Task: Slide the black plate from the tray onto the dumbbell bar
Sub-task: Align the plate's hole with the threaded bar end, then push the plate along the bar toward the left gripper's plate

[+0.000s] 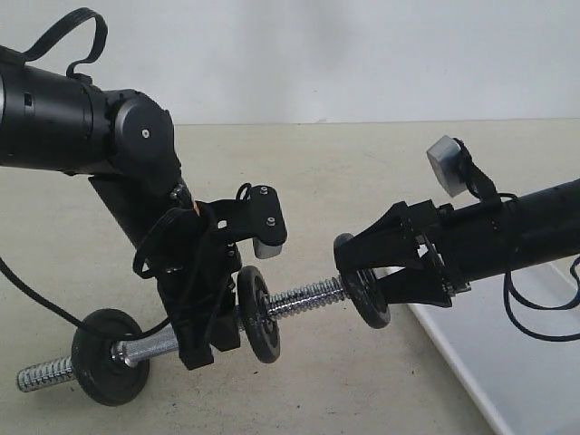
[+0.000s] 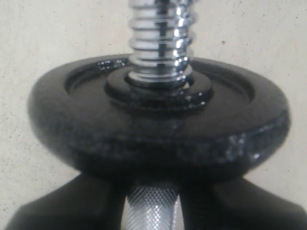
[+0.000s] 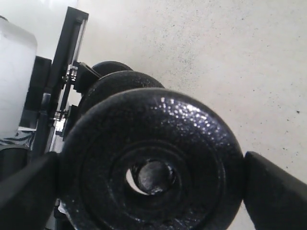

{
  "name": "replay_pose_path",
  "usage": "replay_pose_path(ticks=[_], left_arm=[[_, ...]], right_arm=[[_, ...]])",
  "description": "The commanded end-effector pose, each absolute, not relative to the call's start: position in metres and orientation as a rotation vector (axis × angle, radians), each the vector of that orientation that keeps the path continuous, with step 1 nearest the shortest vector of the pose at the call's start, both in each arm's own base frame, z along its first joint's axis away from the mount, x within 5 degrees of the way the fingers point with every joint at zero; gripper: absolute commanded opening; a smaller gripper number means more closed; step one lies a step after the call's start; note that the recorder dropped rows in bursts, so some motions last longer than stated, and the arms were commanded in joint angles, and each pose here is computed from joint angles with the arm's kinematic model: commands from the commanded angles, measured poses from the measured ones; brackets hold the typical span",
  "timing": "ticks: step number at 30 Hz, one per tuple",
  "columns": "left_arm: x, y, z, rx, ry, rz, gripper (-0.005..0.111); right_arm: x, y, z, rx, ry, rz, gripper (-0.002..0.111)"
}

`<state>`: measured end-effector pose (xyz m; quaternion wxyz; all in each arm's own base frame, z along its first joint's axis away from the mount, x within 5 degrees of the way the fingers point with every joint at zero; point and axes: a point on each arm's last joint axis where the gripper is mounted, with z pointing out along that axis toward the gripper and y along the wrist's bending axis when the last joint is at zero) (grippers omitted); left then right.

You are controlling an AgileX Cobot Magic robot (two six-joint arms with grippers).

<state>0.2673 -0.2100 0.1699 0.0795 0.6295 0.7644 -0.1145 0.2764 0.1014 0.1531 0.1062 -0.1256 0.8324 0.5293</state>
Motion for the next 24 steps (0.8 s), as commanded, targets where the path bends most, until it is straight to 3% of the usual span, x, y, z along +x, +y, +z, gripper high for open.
replay_pose_path(ticks=[1, 24], left_arm=[[0.269, -0.215, 0.191, 1.801, 2.233, -0.365, 0.004], [0.270, -0.214, 0.204, 1.756, 2.180, -0.342, 0.004]], right_arm=[[0.277, 0.104, 0.162, -0.347, 2.374, 1.655, 0.000], [0.282, 0.106, 0.147, -0.280, 2.372, 1.684, 0.000]])
